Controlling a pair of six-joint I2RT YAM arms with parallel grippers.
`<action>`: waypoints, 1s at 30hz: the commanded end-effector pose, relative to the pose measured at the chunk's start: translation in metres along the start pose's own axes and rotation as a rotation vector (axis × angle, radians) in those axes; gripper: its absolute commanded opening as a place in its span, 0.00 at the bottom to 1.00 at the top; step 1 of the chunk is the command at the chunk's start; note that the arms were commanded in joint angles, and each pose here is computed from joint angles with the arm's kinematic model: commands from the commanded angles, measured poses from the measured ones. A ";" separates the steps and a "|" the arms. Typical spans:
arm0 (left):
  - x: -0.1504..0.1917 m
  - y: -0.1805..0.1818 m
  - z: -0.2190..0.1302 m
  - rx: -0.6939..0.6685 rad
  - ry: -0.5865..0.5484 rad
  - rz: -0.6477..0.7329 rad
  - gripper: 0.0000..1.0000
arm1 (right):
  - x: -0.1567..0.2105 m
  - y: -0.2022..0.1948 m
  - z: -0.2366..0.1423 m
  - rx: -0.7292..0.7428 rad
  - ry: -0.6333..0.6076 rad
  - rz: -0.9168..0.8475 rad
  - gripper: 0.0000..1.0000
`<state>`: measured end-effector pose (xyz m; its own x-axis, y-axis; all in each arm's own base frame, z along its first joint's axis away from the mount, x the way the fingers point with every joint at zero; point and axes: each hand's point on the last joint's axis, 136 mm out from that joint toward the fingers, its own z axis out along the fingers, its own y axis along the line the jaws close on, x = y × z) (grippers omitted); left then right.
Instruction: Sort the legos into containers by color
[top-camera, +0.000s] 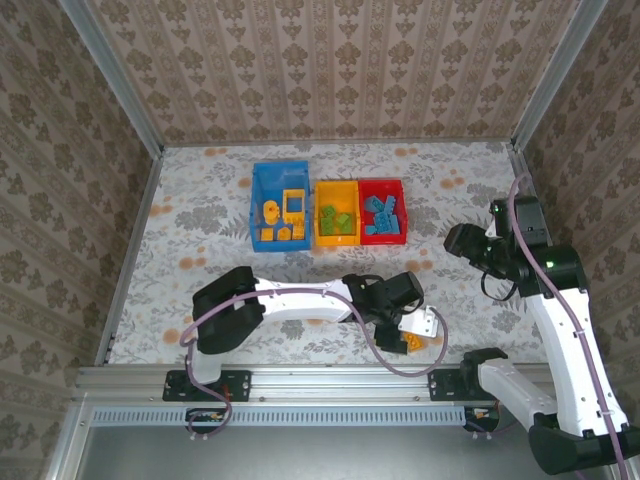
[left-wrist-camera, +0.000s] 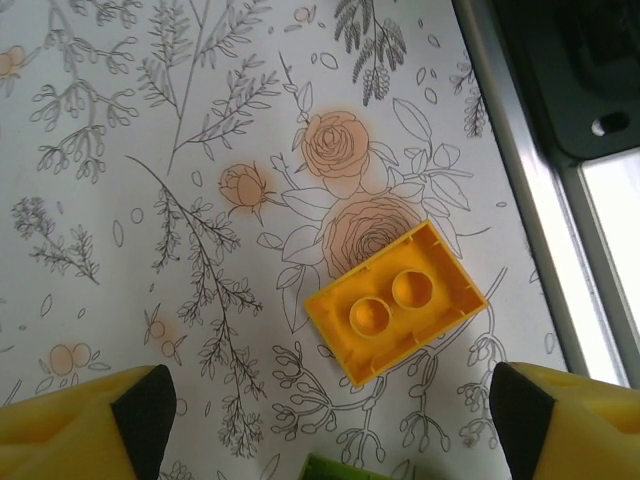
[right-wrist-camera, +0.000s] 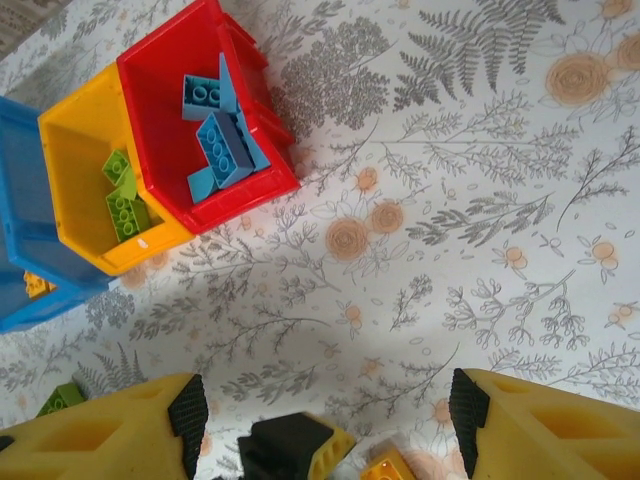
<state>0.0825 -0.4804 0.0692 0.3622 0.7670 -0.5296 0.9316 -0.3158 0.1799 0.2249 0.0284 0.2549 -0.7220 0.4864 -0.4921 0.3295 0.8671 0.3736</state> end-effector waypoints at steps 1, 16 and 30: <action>-0.007 0.005 0.006 -0.005 -0.004 0.117 0.86 | 0.015 -0.003 0.001 -0.006 0.061 -0.001 0.69; -0.006 0.004 0.035 0.000 0.000 0.120 0.86 | 0.014 0.004 0.010 -0.032 0.094 0.008 0.69; -0.013 0.000 0.051 0.062 -0.019 0.018 0.61 | 0.014 0.006 0.008 -0.041 0.102 0.017 0.68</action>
<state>0.0866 -0.5153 0.0381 0.4068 0.7458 -0.5275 0.9123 -0.3608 0.1935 0.2267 0.0404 0.2472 -0.7613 0.4851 -0.4302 0.3113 0.8555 0.4137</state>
